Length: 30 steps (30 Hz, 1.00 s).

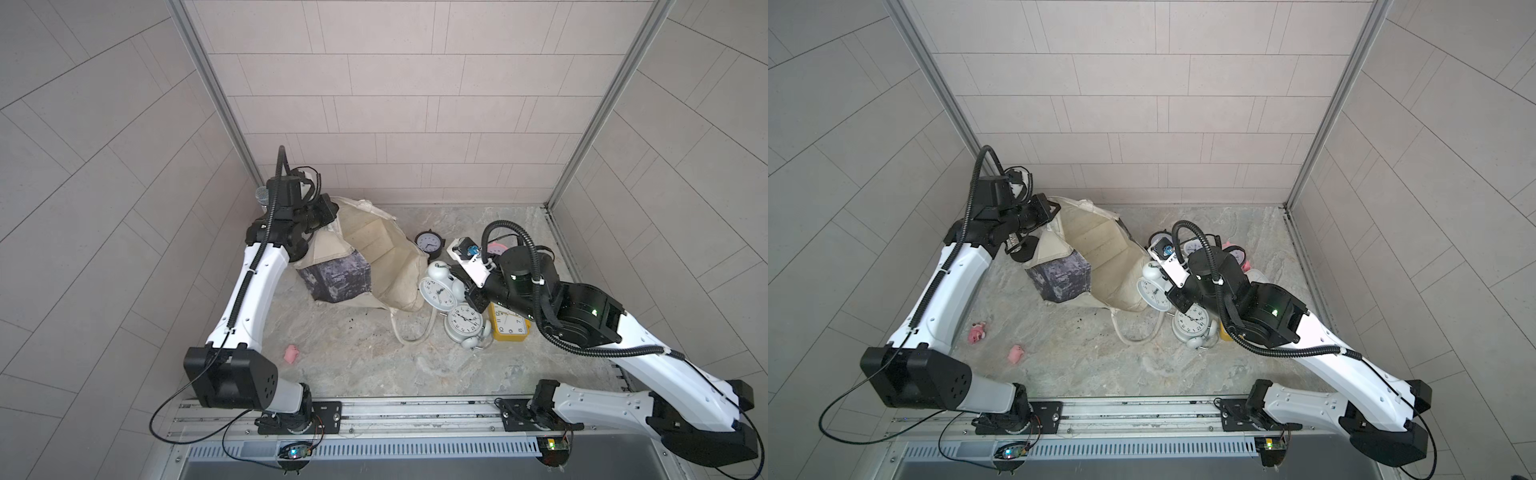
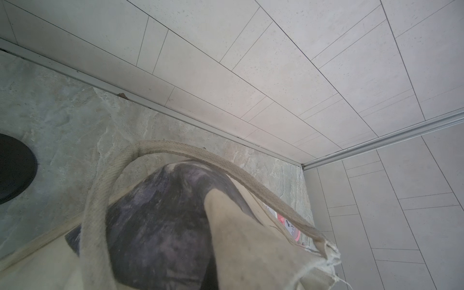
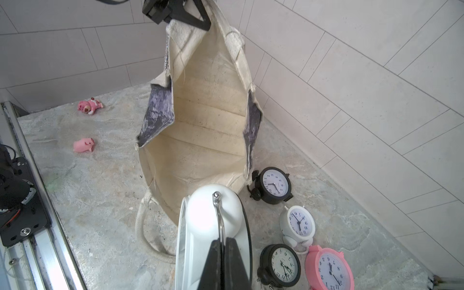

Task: Take the alarm clock out of the canvas bag
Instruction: Place the alarm at the center of the board.

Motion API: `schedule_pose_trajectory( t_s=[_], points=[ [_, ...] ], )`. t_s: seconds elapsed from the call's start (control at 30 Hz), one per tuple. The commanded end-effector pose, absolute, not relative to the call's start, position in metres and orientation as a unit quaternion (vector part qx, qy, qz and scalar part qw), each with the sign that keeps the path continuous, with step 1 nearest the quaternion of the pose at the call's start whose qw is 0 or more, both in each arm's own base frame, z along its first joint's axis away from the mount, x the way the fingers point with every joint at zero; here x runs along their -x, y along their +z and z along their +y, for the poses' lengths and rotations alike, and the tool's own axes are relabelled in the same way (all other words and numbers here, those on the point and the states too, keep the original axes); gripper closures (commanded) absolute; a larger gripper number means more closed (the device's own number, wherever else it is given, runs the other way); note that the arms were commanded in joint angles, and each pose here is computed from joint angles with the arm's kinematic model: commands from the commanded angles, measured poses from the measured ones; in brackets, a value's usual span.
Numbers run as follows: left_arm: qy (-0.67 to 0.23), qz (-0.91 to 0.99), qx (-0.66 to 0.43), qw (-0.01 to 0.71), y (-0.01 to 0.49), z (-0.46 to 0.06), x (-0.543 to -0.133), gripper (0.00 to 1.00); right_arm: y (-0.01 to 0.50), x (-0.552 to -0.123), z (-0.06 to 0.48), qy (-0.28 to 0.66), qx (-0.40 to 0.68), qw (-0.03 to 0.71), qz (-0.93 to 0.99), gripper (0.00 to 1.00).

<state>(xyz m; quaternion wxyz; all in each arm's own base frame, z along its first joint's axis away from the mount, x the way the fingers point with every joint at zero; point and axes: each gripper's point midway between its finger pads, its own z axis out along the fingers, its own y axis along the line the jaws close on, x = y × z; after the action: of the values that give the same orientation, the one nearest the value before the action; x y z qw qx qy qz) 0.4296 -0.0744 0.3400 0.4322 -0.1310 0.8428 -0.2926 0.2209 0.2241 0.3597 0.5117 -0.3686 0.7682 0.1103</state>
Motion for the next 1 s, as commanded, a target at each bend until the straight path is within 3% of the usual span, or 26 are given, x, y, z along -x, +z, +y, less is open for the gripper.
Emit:
schedule_pose_trajectory(
  t_s=[0.0,0.47,0.97],
  points=[
    [-0.298,0.815,0.128,0.48,0.379,-0.068,-0.434,1.0,0.365,-0.218,0.216,0.123,0.341,0.525,0.77,1.0],
    [-0.305,0.803,0.17,0.483,0.383,-0.047,-0.44,1.0,0.287,-0.202,0.236,0.188,0.339,0.464,0.797,1.0],
    [-0.303,0.803,0.19,0.477,0.378,-0.035,-0.454,1.0,0.238,-0.186,0.265,0.244,0.33,0.42,0.809,1.0]
  ],
)
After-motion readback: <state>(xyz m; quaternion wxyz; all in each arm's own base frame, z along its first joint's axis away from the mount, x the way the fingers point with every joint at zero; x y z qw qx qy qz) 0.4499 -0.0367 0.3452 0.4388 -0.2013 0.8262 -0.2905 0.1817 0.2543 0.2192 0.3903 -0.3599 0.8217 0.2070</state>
